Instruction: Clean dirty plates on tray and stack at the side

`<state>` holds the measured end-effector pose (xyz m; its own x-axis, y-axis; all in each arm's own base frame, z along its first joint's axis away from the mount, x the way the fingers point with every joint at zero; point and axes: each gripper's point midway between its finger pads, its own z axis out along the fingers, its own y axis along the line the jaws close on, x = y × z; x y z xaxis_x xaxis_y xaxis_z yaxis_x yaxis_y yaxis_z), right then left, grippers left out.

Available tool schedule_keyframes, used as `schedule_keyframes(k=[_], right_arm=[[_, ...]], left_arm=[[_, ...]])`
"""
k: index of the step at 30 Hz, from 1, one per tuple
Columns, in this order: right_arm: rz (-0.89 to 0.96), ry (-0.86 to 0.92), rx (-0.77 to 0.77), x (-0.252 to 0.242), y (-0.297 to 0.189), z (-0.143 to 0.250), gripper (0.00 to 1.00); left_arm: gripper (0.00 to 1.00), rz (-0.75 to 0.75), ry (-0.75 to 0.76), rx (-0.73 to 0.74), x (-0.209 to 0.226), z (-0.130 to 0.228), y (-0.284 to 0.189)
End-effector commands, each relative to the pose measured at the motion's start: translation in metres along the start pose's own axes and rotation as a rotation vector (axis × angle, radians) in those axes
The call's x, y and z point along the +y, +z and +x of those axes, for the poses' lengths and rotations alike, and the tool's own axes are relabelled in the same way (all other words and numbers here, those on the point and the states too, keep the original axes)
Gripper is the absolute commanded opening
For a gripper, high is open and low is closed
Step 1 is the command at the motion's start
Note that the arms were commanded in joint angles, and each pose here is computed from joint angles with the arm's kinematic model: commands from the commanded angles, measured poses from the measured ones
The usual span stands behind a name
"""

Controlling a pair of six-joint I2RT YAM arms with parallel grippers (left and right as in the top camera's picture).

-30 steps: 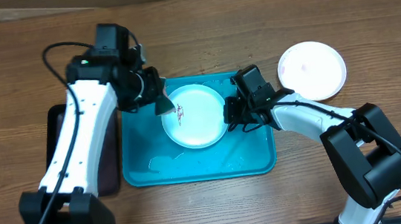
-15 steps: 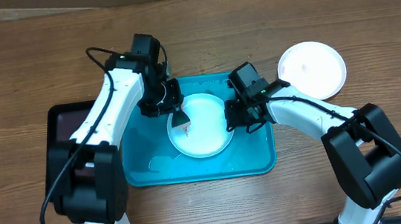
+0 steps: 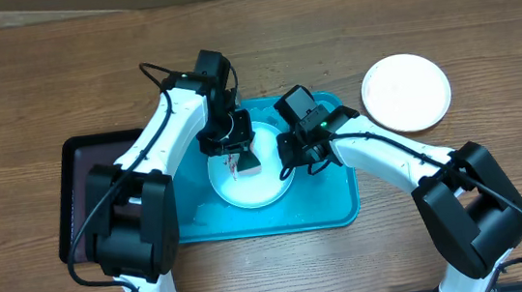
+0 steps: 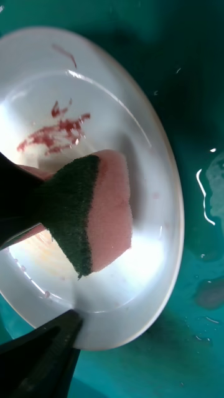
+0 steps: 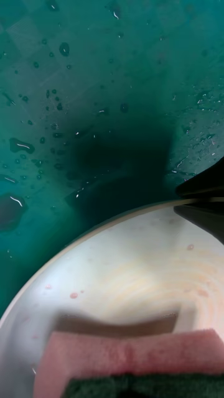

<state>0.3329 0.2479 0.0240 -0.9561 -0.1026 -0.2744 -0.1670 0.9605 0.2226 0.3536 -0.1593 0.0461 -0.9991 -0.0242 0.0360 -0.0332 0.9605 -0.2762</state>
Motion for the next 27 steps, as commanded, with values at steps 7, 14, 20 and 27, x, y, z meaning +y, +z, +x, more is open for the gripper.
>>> schedule_keyframes(k=[7,14,20,27], right_arm=[[0.009,0.038,-0.004,-0.001,0.007,-0.006,0.04],[0.009,0.045,0.043,-0.003,0.024,0.004,0.04],[0.011,0.066,0.045,-0.005,0.028,0.004,0.04],[0.017,0.085,0.043,-0.013,0.027,0.000,0.04]], left_arm=[[0.04,0.006,-0.031,0.020,-0.004,0.000,0.016],[0.04,-0.002,-0.031,0.018,-0.002,-0.001,0.020],[0.04,-0.034,-0.036,0.028,0.008,0.005,0.029],[0.04,-0.131,-0.047,0.027,0.034,0.013,0.042]])
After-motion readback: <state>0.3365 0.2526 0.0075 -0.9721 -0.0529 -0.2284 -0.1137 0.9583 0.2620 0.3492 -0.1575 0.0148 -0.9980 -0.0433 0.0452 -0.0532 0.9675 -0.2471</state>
